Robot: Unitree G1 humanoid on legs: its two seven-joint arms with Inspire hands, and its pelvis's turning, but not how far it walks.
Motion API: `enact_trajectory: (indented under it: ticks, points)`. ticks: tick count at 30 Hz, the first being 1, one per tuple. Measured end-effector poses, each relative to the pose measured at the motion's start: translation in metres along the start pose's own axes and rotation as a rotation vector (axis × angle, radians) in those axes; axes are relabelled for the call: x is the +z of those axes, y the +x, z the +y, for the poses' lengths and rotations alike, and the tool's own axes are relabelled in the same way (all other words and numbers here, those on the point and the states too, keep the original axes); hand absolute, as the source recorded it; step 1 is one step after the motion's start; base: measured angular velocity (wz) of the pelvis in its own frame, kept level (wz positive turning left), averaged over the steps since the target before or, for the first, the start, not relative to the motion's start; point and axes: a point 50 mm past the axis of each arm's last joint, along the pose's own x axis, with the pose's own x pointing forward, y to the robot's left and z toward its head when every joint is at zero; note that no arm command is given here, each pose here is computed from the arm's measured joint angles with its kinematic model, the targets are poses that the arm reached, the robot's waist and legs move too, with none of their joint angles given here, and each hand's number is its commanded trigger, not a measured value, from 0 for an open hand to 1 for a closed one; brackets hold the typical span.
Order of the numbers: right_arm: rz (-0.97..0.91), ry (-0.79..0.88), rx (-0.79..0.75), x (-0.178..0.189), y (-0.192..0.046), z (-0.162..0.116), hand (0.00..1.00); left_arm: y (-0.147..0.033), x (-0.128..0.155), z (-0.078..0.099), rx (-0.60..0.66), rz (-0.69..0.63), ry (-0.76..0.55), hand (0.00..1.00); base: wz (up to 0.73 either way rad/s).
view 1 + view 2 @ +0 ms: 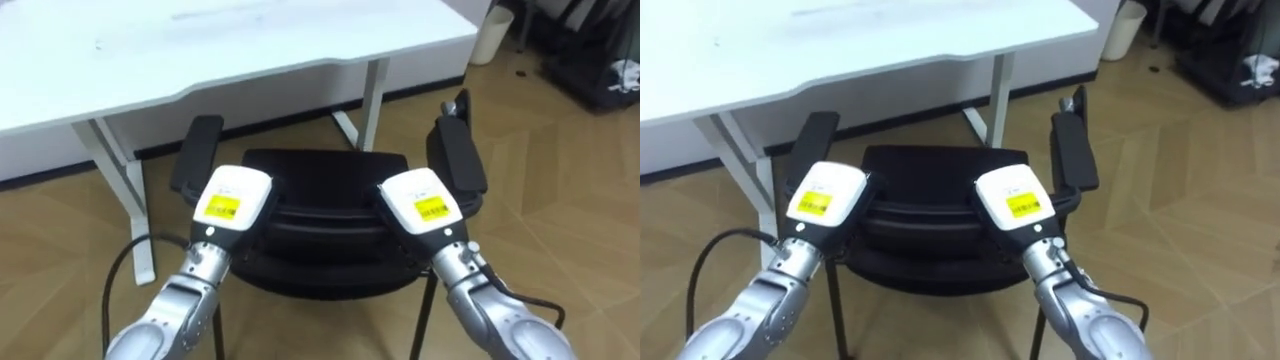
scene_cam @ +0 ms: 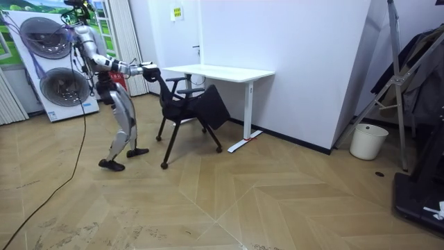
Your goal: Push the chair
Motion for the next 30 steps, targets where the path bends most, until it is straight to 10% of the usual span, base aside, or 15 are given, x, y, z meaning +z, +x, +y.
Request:
enact_trajectory:
  ticks: [30]
  points:
    - [-0.017,0.018,0.028,0.003,0.013,-0.016,1.0,0.014,-0.007,0.02,0.042,-0.03,0.052,1.0,0.25]
